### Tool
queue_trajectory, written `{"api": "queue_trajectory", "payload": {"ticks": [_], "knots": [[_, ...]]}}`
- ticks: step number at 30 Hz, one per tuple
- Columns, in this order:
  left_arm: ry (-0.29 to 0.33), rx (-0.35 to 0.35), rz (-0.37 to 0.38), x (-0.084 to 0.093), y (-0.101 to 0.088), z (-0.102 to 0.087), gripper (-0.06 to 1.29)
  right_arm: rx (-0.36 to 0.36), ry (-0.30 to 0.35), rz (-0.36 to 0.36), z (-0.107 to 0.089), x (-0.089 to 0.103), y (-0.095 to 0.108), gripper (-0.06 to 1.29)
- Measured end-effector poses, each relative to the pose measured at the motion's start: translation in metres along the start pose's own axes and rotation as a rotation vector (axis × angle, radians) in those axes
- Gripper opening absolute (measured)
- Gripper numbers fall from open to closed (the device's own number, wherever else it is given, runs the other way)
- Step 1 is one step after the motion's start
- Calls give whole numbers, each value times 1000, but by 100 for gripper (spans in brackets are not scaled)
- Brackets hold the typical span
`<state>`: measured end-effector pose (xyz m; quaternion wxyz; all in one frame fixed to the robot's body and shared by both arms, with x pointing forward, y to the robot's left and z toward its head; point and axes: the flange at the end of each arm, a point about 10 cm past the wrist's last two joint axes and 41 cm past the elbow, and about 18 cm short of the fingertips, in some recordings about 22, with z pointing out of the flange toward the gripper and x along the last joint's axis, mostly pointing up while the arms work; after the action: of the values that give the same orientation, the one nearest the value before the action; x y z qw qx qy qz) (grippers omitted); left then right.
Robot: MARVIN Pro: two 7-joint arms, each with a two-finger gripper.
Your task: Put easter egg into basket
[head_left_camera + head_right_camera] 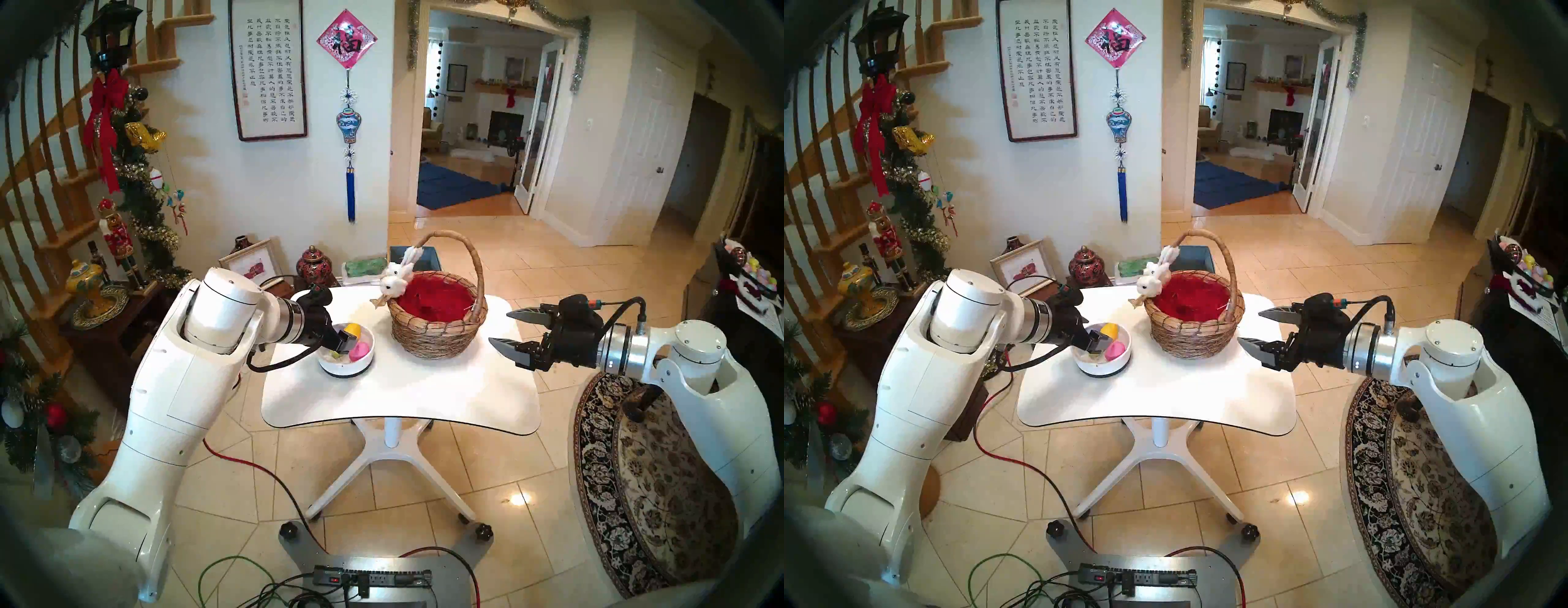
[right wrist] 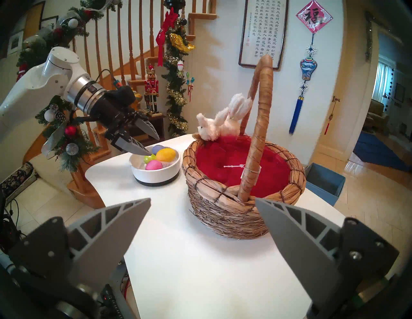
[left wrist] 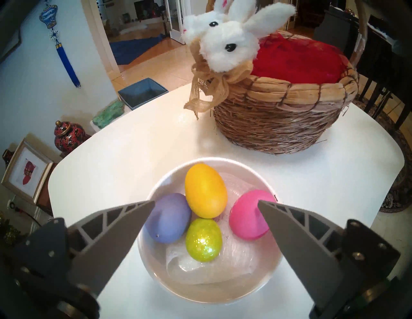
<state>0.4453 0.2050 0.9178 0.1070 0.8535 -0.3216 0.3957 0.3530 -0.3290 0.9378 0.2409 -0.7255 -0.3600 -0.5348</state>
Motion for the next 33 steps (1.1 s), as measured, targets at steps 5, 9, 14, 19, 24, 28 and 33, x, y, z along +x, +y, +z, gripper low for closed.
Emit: {"api": "queue_trajectory", "payload": {"ticks": [5,9,14,19,24,28,33], "knots": [[7,18,-5,2,-1,0,126,0,0,0,0,0,0,122],[12,35,-9,3,-1,1,126,0,0,0,0,0,0,122],[17,43,-9,5,2,2,126,0,0,0,0,0,0,122],[19,36,-7,6,5,2,126,0,0,0,0,0,0,122],[15,46,-4,6,6,3,126,0,0,0,0,0,0,122],[5,68,-3,5,6,6,126,0,0,0,0,0,0,122],[-7,81,-8,4,5,9,126,0,0,0,0,0,0,122]]}}
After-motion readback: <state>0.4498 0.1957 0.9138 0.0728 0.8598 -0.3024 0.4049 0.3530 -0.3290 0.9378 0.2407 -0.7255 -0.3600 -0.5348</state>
